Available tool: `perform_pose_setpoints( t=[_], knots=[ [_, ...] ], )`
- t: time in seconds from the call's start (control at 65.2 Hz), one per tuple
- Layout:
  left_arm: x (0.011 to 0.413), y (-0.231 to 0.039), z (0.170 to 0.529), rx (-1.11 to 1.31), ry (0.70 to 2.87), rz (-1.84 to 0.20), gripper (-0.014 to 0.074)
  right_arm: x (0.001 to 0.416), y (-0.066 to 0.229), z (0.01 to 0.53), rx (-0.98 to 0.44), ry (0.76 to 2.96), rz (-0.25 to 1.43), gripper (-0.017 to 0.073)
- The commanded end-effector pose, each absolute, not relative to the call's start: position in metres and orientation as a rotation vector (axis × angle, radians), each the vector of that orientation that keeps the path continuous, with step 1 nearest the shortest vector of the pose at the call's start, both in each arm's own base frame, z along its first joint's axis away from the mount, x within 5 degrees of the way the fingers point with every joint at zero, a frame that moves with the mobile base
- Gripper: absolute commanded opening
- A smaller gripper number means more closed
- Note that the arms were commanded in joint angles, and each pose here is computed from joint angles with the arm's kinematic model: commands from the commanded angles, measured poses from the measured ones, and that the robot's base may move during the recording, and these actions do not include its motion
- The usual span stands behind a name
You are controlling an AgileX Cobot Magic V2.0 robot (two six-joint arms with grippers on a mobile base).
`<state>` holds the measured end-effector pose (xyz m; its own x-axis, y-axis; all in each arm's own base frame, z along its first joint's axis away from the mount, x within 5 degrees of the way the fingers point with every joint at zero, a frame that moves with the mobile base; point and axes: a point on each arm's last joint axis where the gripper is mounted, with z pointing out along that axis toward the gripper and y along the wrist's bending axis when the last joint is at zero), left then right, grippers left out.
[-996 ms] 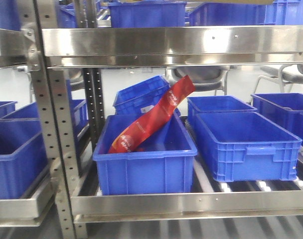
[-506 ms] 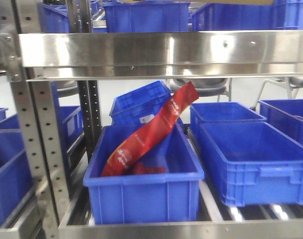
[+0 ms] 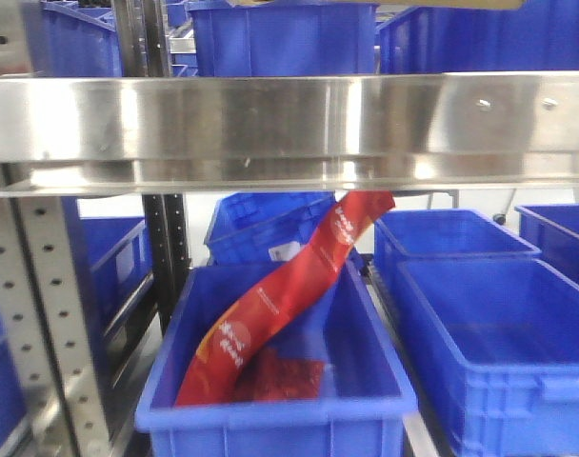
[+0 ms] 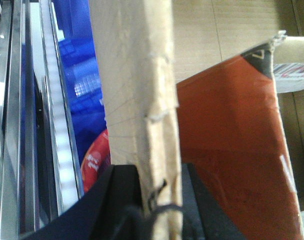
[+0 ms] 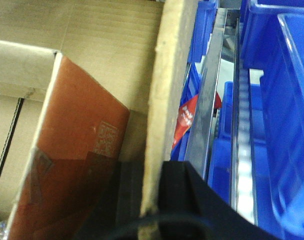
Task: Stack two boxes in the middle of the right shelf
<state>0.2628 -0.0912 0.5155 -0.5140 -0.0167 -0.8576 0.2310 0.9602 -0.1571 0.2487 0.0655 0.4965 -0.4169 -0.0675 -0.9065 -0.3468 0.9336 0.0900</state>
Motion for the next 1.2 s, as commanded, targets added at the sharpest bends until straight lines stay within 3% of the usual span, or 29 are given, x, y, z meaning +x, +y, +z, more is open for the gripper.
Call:
perform_pose_setpoints(
  t=[0.0,1.18],
  knots=[
    [0.2578,-0.0877,0.5281,0.139,2.008,-0.319,-0.0111,0.2485,0.0600,0.5042,-0.292,1.928,0.256,-0.0154],
    [0.2578,-0.0877,0.5281,0.139,2.008,-0.319,-0.0111,0.2485,0.0600,0.5042,-0.292,1.928,0.256,-0.0154]
  ],
)
